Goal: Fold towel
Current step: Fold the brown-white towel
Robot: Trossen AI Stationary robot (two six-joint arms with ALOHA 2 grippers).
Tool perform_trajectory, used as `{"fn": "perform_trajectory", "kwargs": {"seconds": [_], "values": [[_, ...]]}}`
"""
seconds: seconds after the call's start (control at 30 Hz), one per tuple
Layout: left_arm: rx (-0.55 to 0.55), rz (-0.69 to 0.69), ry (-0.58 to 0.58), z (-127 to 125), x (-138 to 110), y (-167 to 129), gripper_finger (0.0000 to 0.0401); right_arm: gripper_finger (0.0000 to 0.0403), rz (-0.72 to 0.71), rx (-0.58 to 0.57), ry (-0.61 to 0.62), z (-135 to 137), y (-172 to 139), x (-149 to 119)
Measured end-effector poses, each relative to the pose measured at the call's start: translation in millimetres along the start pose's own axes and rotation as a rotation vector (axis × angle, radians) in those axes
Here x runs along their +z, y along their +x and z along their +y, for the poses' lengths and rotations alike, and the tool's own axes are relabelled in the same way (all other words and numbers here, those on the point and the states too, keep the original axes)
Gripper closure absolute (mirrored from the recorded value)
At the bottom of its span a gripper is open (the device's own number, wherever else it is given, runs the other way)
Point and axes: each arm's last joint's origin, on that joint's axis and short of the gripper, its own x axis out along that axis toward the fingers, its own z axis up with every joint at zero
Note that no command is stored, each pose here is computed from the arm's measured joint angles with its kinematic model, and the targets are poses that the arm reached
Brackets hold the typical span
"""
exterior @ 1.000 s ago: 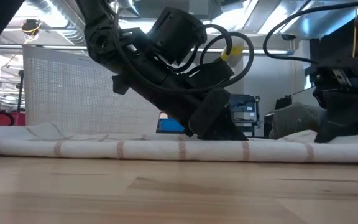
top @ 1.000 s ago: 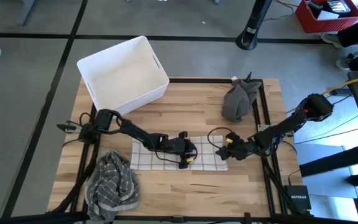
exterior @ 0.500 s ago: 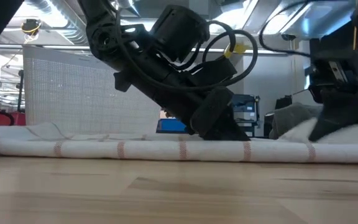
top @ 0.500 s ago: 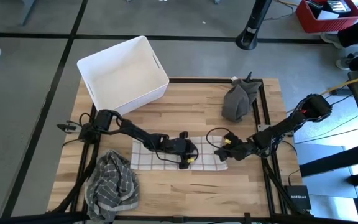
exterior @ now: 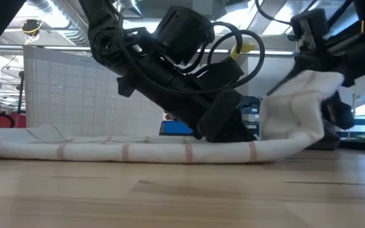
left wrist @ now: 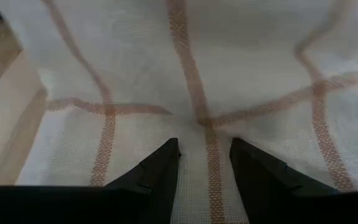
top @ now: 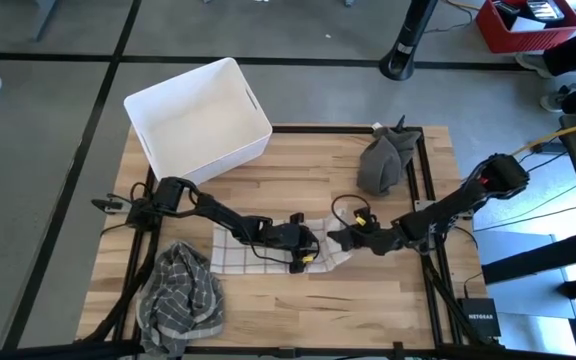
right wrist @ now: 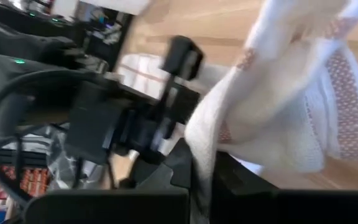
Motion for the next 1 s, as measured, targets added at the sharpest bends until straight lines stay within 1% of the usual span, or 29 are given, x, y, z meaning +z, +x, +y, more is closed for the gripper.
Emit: {"fn": "perform_trajectory", "kwargs": {"seconds": [0.1, 0.17, 0.27, 0.3, 0.37, 0.43, 0.5, 0.53, 0.63, 0.73, 0.87, 1.0], "values": [[0.008, 0.007, -0.036, 1, 7, -3, 0.026, 0.0387, -0.011, -0.001, -0.032, 3, 6, -3], [0.013, 0.038, -0.039, 2, 21, -13, 0.026, 0.0384, -0.016, -0.005, -0.039, 2, 6, -4], [0.016, 0.144, -0.015, 1, 43, -38, 0.026, 0.0383, -0.031, -0.017, -0.07, 2, 6, -3], [0.018, 0.195, -0.021, 0, 45, -47, 0.026, 0.0384, -0.03, -0.02, -0.086, 1, 5, -2], [0.025, 0.298, -0.035, -2, 42, -63, 0.026, 0.0386, -0.032, -0.006, -0.098, 4, 5, -2], [0.036, 0.399, -0.056, -6, 28, -71, 0.026, 0.0386, -0.028, -0.012, -0.116, 3, 5, -2], [0.043, 0.446, -0.066, -9, 12, -72, 0.026, 0.0384, -0.024, -0.014, -0.119, 2, 5, -3], [0.048, 0.447, -0.07, -11, 4, -69, 0.026, 0.0384, -0.023, -0.013, -0.12, 2, 6, -3], [0.046, 0.377, -0.099, -13, -6, -56, 0.026, 0.0385, -0.008, -0.018, -0.129, 0, 8, -5], [0.039, 0.313, -0.12, -14, -10, -44, 0.026, 0.0386, -0.004, 0.013, -0.107, 2, 11, -6], [0.023, 0.233, -0.107, -16, -11, -35, 0.026, 0.0384, -0.032, 0.036, -0.109, 12, 19, -7], [0.039, 0.162, -0.102, -15, -7, -31, 0.026, 0.0384, -0.03, 0.031, -0.133, 24, 37, -7]]}}
